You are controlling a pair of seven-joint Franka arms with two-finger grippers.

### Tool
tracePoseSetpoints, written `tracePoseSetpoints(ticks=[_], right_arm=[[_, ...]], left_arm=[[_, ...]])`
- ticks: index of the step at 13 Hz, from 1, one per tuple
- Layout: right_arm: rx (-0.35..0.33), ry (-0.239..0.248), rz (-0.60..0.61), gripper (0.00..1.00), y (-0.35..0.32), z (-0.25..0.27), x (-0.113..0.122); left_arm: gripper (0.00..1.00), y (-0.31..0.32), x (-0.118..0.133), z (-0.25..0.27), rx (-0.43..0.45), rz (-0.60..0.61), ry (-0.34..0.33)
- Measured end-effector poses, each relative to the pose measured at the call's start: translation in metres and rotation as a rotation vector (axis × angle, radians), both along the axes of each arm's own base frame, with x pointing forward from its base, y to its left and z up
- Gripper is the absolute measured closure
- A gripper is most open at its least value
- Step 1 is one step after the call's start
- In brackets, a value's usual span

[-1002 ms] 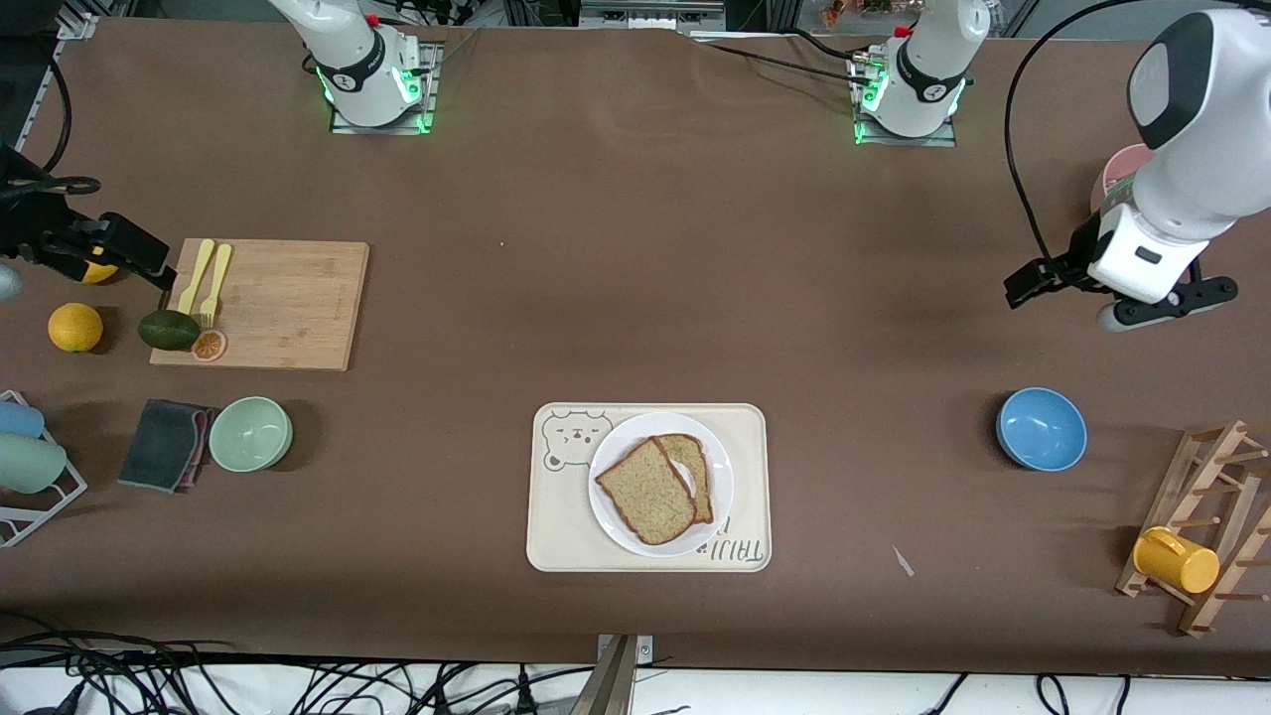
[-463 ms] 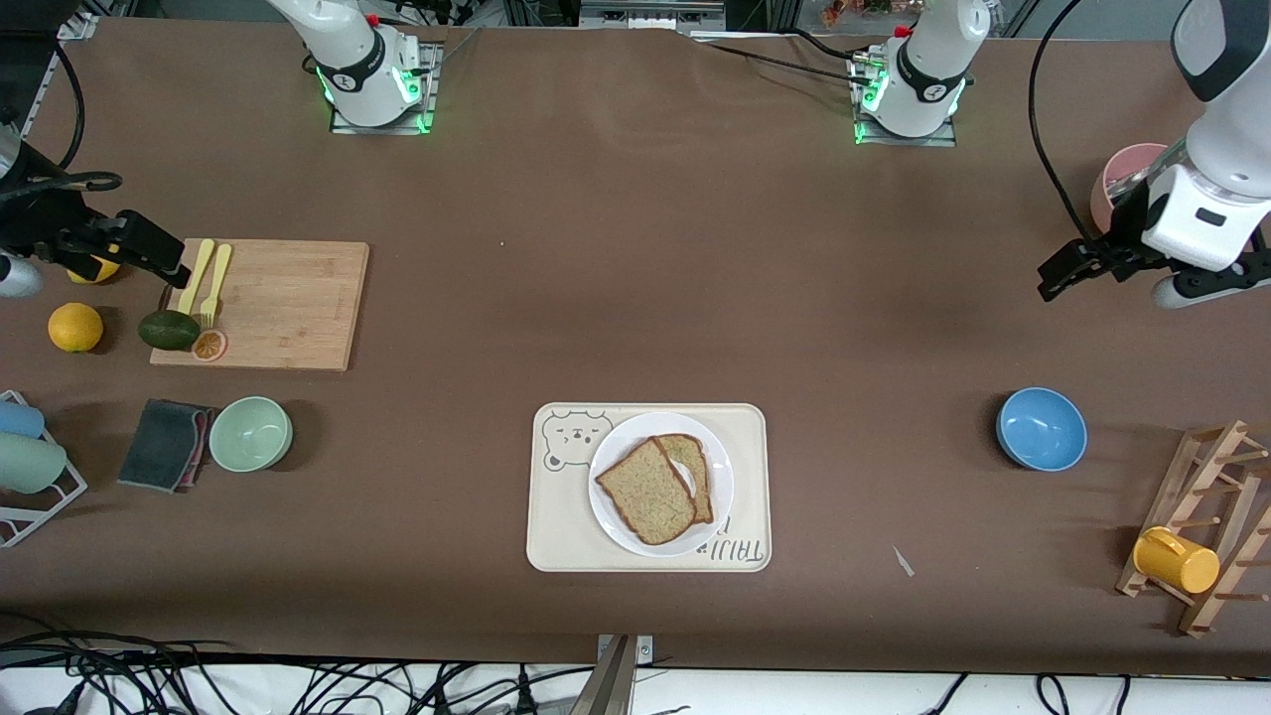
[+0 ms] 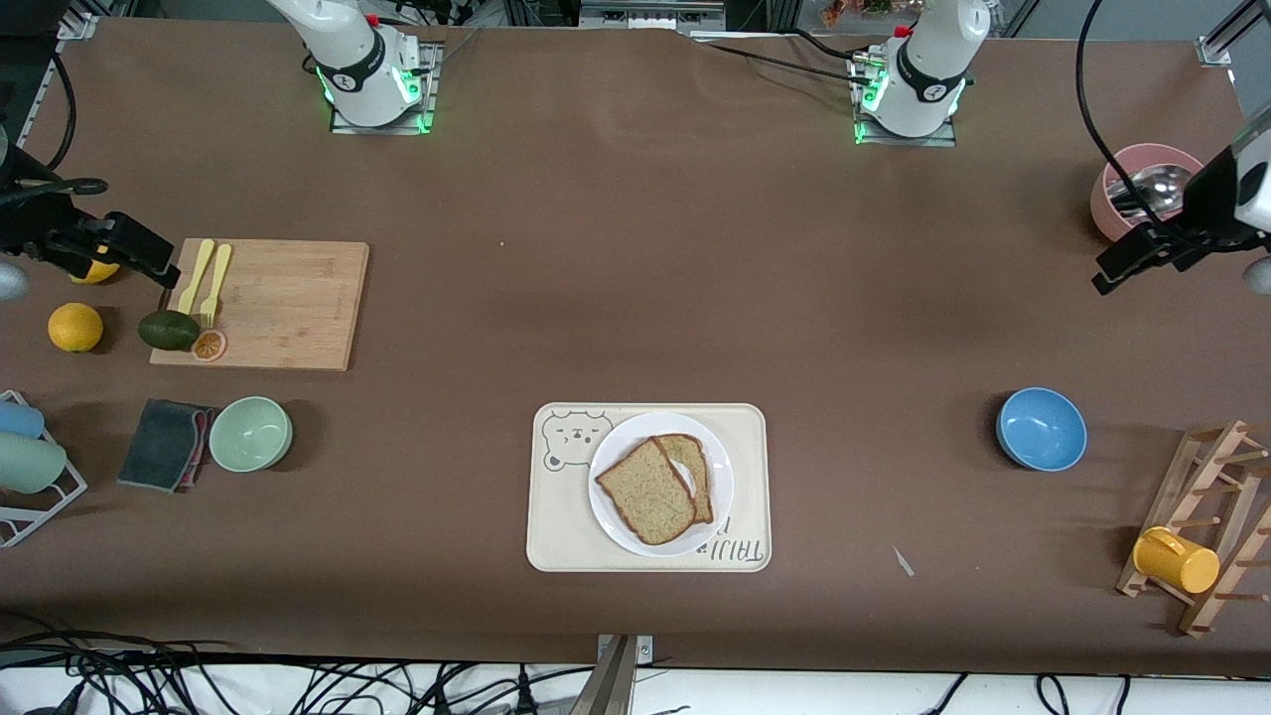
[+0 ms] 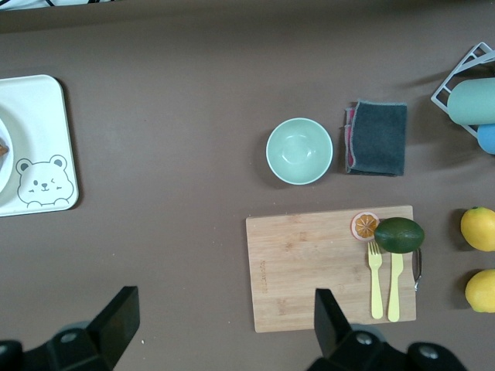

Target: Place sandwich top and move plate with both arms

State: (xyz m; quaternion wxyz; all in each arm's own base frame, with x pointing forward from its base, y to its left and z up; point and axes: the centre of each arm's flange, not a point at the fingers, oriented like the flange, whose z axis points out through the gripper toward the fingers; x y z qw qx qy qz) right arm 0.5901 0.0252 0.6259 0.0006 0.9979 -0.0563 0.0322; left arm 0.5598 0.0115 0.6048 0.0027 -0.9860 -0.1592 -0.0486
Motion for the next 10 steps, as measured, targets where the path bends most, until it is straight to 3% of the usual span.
tracePoseSetpoints(ticks=[10], right_arm=[[0.0,0.005,0.007,0.0,0.004,-0.0024,-0.0003]], left_arm=[[0.0,-0.0041,0.0121,-0.0051,-0.002,-0.008,0.012]])
